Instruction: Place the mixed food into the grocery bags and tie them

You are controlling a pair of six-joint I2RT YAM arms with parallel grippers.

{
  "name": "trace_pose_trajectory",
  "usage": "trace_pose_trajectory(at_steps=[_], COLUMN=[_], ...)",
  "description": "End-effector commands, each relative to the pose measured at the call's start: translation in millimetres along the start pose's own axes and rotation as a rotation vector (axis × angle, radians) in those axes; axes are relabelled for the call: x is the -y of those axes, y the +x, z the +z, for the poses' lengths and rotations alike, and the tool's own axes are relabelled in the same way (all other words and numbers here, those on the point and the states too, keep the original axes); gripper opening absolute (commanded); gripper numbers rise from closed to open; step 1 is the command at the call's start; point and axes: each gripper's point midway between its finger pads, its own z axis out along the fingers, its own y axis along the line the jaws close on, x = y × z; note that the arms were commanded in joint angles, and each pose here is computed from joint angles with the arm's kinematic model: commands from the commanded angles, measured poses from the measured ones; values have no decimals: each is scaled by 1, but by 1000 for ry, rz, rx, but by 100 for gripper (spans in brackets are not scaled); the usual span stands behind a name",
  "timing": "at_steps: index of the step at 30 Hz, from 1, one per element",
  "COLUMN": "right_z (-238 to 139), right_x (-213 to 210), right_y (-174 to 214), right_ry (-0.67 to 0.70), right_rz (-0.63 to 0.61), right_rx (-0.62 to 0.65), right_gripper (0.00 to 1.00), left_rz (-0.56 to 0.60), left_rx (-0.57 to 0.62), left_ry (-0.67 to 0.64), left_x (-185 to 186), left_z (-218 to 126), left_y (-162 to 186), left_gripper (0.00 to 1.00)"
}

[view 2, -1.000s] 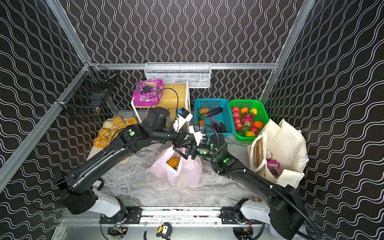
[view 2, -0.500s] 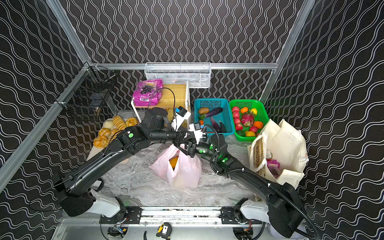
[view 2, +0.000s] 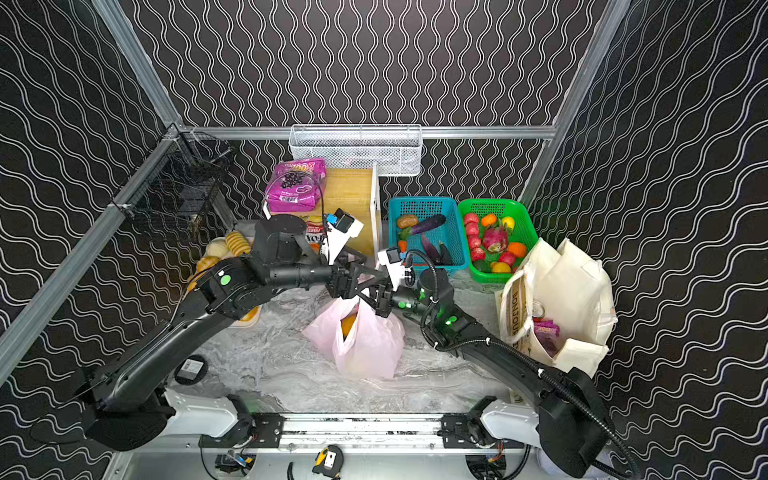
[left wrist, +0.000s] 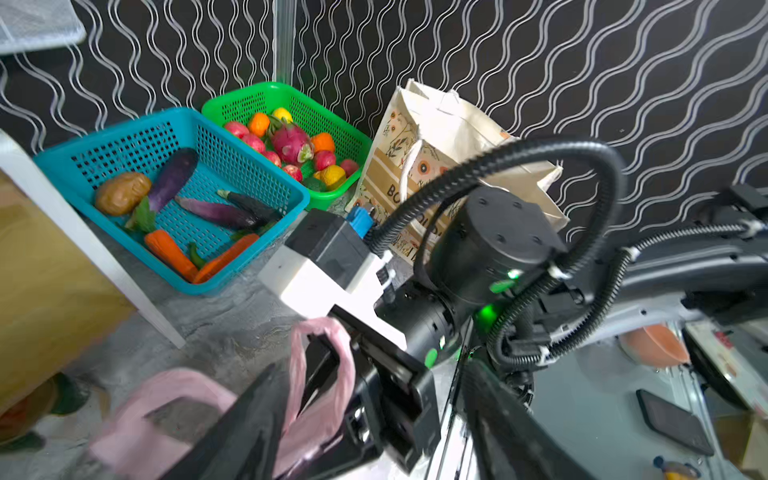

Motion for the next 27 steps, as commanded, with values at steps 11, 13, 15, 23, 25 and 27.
trace_pose_trajectory(at_steps=[11, 13, 15, 23, 25, 27], right_z=[5, 6, 6, 3, -2, -5], right_x=[-24, -23, -24, -9, -1, 6], right_y=[4, 3, 2, -8, -12, -11], right_ry=[-172, -170, -177, -115, -87, -68], right_rz=[-99, -94, -94, -40, -2, 36], right_rx=[-147, -153, -155, -108, -76, -61], right_gripper=[10, 10, 10, 16, 17, 20], left_rz=[-197, -203, -212, -256, -269, -287], left_rx=[-24, -37, -49, -10, -8, 5], left_ry=[221, 245, 257, 208, 133, 100], left_x=[-43, -42, -42, -52, -62, -66], left_z=[-4, -2, 1, 4, 1, 0], left_y=[17, 19, 22, 27, 33, 38], left_gripper=[78, 76, 72, 0, 0, 0])
